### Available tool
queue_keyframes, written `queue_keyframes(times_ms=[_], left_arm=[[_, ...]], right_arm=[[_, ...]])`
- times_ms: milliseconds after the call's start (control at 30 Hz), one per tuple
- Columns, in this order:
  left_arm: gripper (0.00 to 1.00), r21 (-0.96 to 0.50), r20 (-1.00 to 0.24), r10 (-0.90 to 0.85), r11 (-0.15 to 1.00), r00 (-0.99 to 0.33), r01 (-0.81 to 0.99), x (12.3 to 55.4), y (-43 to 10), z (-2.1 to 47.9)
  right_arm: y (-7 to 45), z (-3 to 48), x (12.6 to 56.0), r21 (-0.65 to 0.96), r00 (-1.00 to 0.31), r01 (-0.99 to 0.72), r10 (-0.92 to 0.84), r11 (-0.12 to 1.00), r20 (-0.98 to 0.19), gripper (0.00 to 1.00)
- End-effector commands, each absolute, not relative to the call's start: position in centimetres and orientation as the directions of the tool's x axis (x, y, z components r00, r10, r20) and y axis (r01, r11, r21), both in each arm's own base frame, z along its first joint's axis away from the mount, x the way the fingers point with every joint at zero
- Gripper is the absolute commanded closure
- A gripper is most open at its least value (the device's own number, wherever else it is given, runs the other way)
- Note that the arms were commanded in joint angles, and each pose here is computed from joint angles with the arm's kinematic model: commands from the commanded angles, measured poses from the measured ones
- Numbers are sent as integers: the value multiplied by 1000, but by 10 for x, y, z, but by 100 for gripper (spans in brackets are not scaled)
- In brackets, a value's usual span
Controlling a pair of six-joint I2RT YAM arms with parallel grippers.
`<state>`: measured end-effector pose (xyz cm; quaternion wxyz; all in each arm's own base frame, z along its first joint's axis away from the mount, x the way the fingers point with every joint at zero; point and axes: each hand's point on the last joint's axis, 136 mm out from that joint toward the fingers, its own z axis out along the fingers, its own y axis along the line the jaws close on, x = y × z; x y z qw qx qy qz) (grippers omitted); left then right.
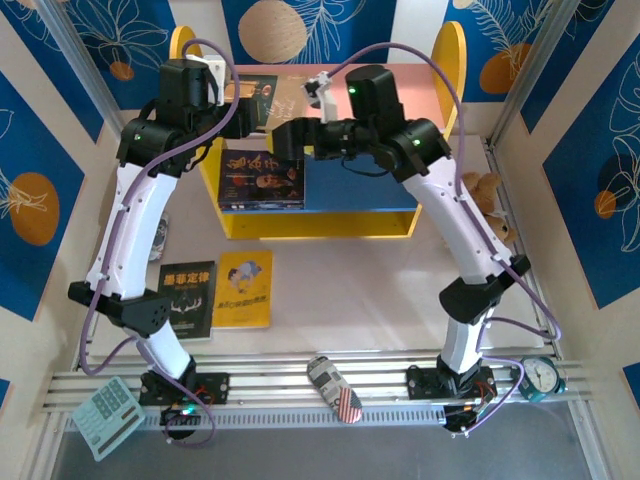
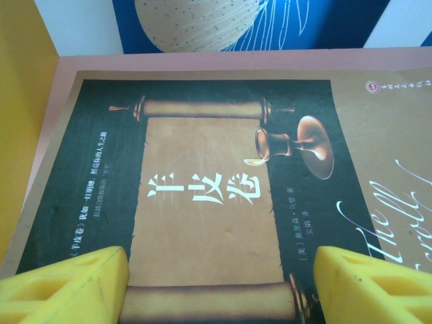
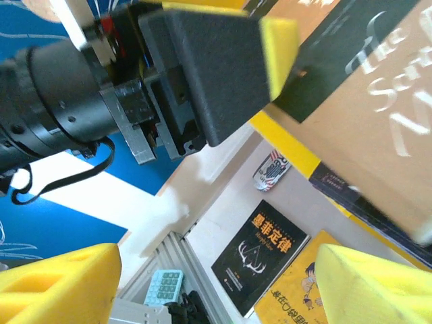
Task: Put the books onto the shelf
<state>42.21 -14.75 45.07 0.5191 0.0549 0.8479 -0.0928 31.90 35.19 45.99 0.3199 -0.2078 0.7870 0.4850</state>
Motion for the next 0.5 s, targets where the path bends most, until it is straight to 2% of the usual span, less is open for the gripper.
queue_keyframes(times_ms=[0, 467], left_arm=[[27, -95, -889, 3, 977, -458, 190, 416, -141, 452], [28, -107, -891, -5, 974, -454, 201, 410, -141, 455]], right_arm=[[336, 483, 311, 639, -694, -649, 24, 413, -720, 23], [327, 450, 341, 744, -794, -532, 66, 403, -604, 24]])
